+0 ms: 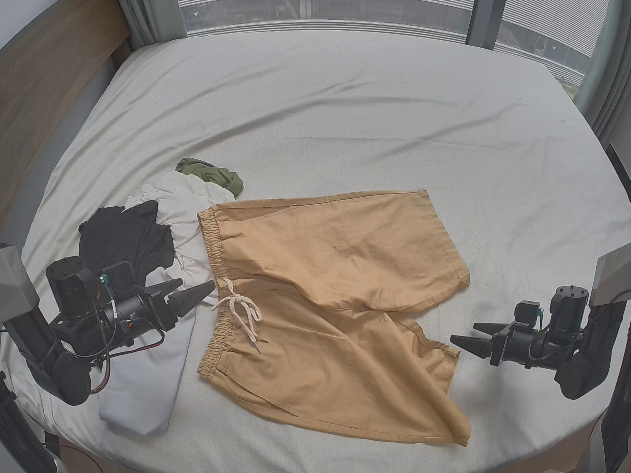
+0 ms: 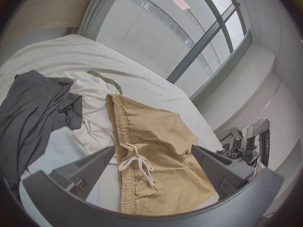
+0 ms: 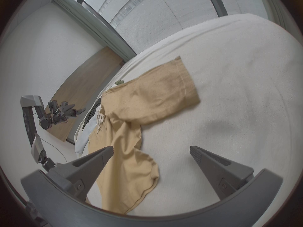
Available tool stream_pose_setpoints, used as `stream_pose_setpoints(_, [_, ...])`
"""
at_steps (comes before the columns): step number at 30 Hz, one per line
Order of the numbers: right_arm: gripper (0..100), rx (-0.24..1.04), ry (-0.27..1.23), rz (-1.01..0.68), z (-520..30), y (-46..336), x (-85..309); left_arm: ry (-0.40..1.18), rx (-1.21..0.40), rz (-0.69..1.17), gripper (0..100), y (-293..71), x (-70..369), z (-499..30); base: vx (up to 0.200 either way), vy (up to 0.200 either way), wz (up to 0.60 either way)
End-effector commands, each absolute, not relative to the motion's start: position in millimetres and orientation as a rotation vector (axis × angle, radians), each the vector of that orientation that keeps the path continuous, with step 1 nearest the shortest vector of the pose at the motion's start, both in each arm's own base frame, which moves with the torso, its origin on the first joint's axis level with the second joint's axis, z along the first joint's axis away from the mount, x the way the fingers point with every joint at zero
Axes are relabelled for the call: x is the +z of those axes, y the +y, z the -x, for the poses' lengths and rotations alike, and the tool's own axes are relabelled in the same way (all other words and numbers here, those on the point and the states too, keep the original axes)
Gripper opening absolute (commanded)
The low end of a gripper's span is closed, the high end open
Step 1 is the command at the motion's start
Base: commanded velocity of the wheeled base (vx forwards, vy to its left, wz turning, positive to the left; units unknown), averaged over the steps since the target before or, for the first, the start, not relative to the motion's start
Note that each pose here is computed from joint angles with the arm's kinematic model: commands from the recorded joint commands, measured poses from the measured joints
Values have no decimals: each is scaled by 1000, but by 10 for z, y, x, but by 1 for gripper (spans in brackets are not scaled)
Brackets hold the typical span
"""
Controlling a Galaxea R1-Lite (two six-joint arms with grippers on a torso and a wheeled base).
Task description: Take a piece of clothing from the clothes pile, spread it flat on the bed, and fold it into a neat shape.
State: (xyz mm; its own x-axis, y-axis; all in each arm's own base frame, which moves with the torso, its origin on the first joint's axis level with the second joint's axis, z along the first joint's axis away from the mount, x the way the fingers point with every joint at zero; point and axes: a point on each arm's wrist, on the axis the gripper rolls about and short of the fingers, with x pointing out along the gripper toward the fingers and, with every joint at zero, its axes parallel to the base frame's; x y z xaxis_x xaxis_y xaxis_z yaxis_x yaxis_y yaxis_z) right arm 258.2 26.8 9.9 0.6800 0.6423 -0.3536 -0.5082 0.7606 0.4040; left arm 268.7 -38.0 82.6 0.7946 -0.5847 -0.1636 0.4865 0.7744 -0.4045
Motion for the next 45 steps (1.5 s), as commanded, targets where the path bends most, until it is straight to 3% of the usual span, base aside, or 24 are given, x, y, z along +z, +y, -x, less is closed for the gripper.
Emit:
stream_pose_setpoints(1, [100,670,557,-295,-2543,321,-8,317,-589,360,100,-397,744,-2702,0,0,0])
stream_pose_setpoints(36, [100,697,607,-297,-2554,428,-145,303,-608,355,100,-441,651,-2685,0,0,0])
stream_pose_setpoints(37, [0,698,610,-297,-2553,432,-153,301,-608,355,100,-441,652,-2686,0,0,0])
stream_pose_setpoints(45, [0,698,621,-298,-2584,443,-211,299,-608,353,100,-441,656,-2685,0,0,0])
